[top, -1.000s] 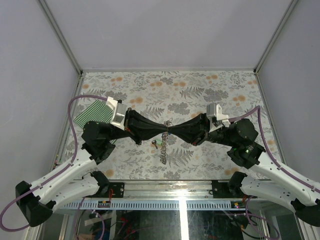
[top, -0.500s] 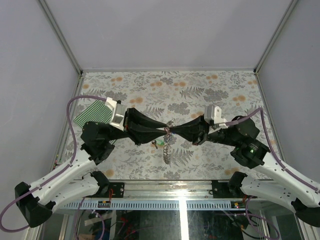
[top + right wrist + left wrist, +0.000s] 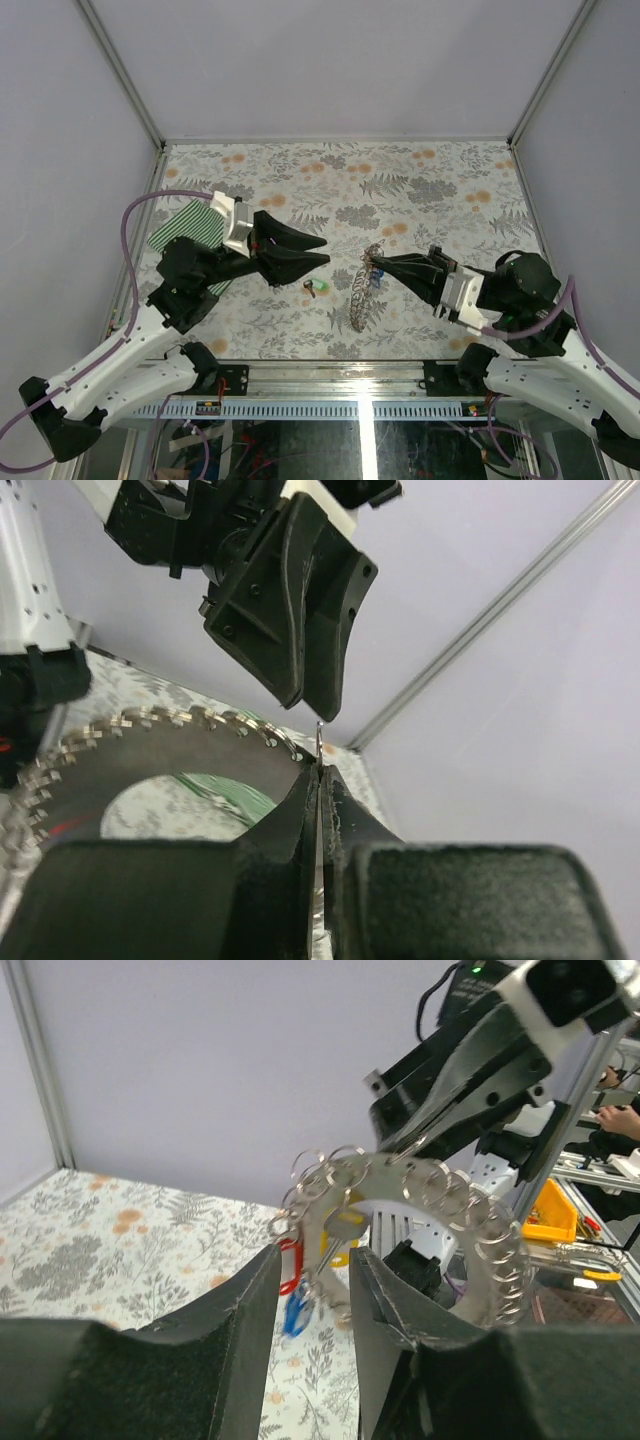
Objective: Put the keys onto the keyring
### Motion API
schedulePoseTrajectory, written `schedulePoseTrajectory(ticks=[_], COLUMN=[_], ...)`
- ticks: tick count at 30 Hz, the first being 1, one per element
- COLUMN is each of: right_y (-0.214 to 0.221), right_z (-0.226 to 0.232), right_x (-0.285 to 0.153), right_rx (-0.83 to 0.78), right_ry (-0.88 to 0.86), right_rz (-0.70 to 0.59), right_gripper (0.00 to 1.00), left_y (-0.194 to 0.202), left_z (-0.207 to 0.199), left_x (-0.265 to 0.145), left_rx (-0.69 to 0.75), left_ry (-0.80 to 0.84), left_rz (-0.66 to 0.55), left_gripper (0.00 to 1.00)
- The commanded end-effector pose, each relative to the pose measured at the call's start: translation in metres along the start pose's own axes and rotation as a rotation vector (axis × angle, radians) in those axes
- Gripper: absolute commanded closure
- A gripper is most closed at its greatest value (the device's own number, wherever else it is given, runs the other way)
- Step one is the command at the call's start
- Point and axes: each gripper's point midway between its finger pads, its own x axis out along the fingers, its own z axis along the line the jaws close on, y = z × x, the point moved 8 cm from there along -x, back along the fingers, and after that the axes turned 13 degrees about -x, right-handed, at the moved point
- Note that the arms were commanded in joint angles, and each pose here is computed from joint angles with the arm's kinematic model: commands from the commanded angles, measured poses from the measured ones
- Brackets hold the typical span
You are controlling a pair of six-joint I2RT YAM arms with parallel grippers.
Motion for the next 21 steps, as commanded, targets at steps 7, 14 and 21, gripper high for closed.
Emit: schedulePoseTrajectory(ticks=[7,14,21], right_y=[-0.0073,-0.0112,-0.0096], right_z=[-0.0049,-0.0099,-0.0108], right_x=[-0.0121,-0.0132,-0.0140], right_rx=[-0.499,-0.587,-0.532], right_ry=[-0.010,-0.005,-0.012], right_rz=[-0.088,-0.090,-0.054], right_gripper=[1.00,1.00,1.00], left_y=[0.0050,0.0064,0.0000], left_z=[0.0110,0.0124,0.0044], left_x=[0.0022,0.0033,0.0036], left_rx=[-0.020,-0.012,0.046], left_ry=[-0.085,-0.080,-0.013], left_rz=[0.057,0.068,0.072], left_gripper=[0.65,0.64,0.64])
